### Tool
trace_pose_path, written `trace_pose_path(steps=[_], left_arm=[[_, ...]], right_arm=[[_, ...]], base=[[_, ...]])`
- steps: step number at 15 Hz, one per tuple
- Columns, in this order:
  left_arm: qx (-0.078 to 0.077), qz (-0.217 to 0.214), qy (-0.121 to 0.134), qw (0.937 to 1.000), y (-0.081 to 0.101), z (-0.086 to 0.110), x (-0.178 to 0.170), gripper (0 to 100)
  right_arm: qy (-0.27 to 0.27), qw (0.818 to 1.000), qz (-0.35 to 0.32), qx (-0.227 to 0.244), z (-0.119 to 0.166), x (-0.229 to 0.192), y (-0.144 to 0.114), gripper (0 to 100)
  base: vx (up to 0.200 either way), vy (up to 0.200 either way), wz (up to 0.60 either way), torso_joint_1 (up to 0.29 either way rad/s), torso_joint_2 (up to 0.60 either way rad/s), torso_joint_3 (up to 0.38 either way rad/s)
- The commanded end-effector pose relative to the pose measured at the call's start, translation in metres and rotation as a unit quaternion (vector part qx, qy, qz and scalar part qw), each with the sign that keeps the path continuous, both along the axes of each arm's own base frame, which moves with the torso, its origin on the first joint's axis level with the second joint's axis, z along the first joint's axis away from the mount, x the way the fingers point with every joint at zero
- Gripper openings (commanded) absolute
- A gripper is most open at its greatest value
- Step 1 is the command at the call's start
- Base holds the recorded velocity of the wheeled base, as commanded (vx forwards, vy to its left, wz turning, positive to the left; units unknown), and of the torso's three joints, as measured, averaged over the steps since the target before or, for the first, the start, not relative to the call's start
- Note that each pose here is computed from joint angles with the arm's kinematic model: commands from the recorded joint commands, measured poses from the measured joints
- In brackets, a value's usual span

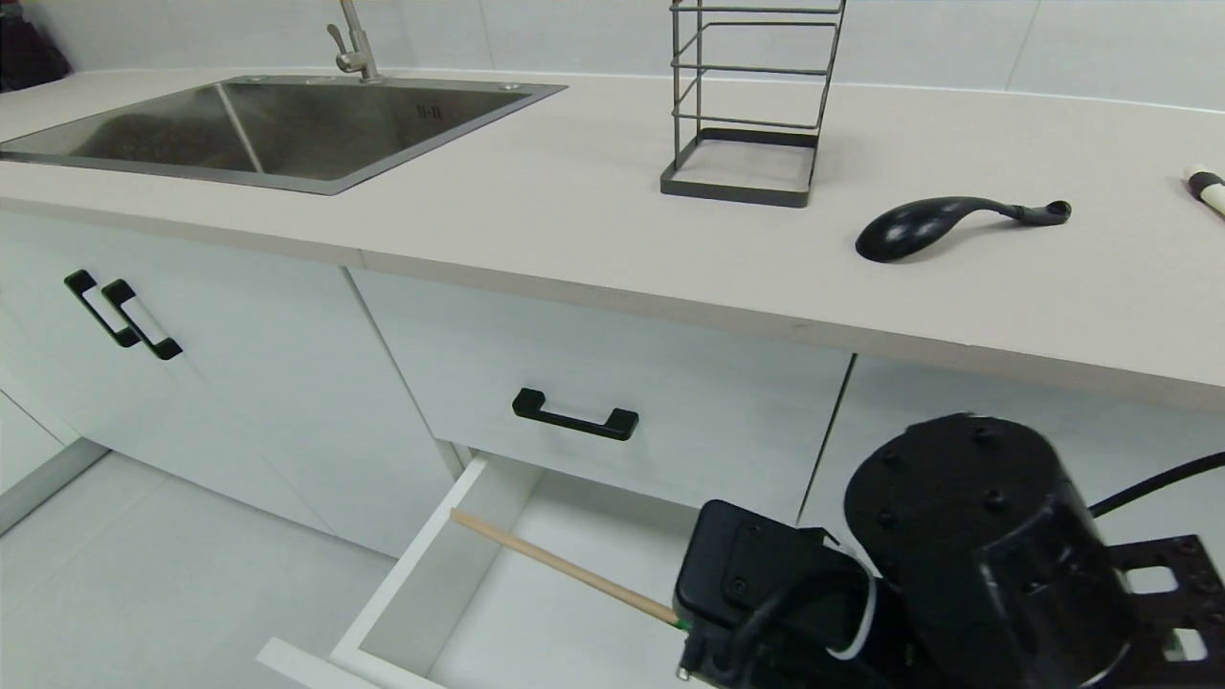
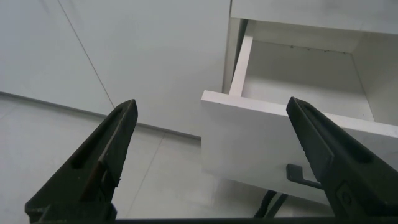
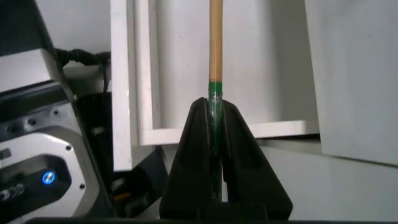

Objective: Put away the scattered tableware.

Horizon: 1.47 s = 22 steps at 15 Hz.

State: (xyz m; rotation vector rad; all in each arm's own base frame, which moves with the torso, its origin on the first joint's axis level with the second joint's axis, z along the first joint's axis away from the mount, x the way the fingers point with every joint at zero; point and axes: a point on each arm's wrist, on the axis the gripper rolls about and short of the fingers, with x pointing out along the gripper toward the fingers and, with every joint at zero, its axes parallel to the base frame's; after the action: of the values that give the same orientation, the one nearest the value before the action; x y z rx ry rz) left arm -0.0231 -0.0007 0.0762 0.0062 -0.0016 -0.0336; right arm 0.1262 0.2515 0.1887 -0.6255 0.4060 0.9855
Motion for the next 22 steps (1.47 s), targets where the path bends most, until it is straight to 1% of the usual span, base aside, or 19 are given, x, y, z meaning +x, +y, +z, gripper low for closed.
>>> trace_pose_path(steps=[1, 4, 8, 11, 12, 15, 19, 22], left_arm=[[0.0, 0.0, 0.0, 1.0, 0.0, 0.0, 0.0, 100], [0.0, 0.0, 0.0, 1.0, 0.0, 0.0, 0.0, 100], [0.0, 0.0, 0.0, 1.0, 0.0, 0.0, 0.0, 100], [0.0, 0.0, 0.0, 1.0, 0.0, 0.0, 0.0, 100], [0.0, 0.0, 0.0, 1.0, 0.0, 0.0, 0.0, 100], [0.0, 0.0, 0.001, 1.0, 0.0, 0.0, 0.0, 100], [0.0, 0.0, 0.0, 1.0, 0.0, 0.0, 0.0, 100], [0.0, 0.0, 0.0, 1.0, 0.0, 0.0, 0.0, 100]], right_arm=[[0.011, 1.0, -0.019, -0.023, -0.024, 0.016, 0.032, 0], [0.008, 0.999, -0.046, -0.028, -0.035, 0.027, 0.054, 0], [0.032, 0.995, -0.093, -0.035, -0.055, 0.034, 0.066, 0], [0.038, 0.991, -0.124, -0.021, -0.059, 0.042, 0.079, 0], [0.041, 0.991, -0.127, -0.022, -0.059, 0.043, 0.08, 0], [0.052, 0.989, -0.129, -0.049, -0.064, 0.045, 0.085, 0], [0.053, 0.988, -0.131, -0.062, -0.076, 0.048, 0.091, 0], [0.054, 0.987, -0.141, -0.061, -0.079, 0.057, 0.093, 0]], base=[[0.0, 0.0, 0.0, 0.0, 0.0, 0.0], [0.0, 0.0, 0.0, 0.0, 0.0, 0.0], [0.0, 0.0, 0.0, 0.0, 0.0, 0.0], [0.0, 0.0, 0.0, 0.0, 0.0, 0.0], [0.0, 0.0, 0.0, 0.0, 0.0, 0.0], [0.0, 0.0, 0.0, 0.0, 0.0, 0.0], [0.0, 0.0, 0.0, 0.0, 0.0, 0.0], [0.0, 0.0, 0.0, 0.0, 0.0, 0.0]])
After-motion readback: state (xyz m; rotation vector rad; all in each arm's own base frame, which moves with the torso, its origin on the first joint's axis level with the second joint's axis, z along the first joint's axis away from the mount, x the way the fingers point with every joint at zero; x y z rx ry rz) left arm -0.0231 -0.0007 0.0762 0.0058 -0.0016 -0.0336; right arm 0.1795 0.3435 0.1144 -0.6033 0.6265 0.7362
